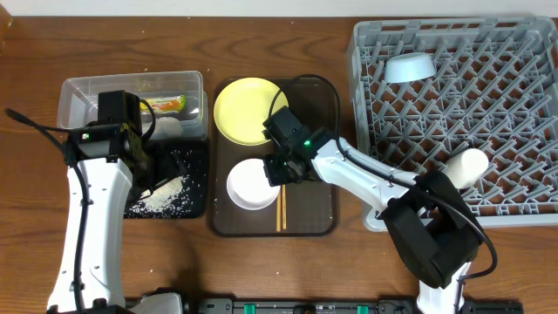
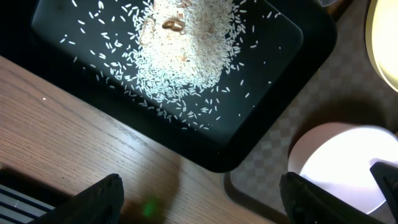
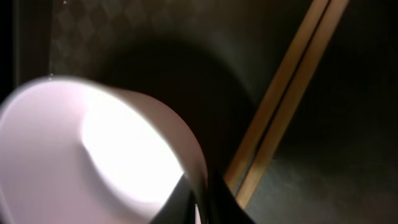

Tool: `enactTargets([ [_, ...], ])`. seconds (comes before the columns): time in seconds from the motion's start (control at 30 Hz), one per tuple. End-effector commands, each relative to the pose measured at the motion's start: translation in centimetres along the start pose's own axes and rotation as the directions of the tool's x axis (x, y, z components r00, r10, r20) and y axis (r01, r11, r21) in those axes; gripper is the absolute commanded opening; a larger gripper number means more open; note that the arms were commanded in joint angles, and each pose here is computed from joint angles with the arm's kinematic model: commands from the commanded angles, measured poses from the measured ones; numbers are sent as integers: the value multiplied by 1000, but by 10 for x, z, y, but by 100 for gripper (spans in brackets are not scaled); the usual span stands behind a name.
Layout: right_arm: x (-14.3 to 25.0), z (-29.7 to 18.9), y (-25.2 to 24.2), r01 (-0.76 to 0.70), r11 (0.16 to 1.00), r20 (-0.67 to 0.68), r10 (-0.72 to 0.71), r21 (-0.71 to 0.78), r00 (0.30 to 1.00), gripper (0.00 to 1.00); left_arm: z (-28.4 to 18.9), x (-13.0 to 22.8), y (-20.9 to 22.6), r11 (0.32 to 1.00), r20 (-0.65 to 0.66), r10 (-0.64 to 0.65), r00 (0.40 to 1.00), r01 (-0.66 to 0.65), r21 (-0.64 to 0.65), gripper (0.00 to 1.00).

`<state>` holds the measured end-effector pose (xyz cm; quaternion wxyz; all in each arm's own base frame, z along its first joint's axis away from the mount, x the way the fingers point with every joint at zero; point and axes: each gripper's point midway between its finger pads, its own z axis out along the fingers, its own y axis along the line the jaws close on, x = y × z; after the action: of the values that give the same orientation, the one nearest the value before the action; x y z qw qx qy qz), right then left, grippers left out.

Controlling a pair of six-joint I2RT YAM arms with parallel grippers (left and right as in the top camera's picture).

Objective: Sort waste into correct bins and load items into the dishwasher rack
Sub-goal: 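Grasp the white bowl with the right gripper and lift it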

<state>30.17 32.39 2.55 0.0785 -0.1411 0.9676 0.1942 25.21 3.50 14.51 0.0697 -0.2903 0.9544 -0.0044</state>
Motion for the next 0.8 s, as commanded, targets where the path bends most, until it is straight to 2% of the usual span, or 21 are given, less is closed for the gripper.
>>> enactTargets([
  [0.0, 1, 4, 2, -8, 1000, 1, 8, 9, 1000, 1, 0, 0, 5, 1000, 5, -15, 1000, 15, -20, 83],
  [0.2, -9, -6, 3, 0, 1000, 40, 0, -5, 999, 1, 0, 0, 5, 1000, 6, -15, 1000, 15, -20, 83],
  [0.4, -54, -82, -12, 27, 1000, 244, -29, 12, 969, 1, 0, 0, 5, 1000, 6, -15, 1000, 15, -19, 83],
  [0.5, -77, -134, -34, 40, 994, 379, -74, 98, 922, 1, 0, 0, 5, 1000, 6, -15, 1000, 15, -19, 83],
  [0.6, -91, -185, -66, 40, 969, 475, -156, 244, 866, 1, 0, 0, 5, 1000, 6, -15, 1000, 16, -19, 83],
  [0.77, -99, -262, -138, -80, 842, 539, -266, 534, 799, 1, 0, -1, 5, 1000, 8, -15, 1000, 16, -19, 83],
])
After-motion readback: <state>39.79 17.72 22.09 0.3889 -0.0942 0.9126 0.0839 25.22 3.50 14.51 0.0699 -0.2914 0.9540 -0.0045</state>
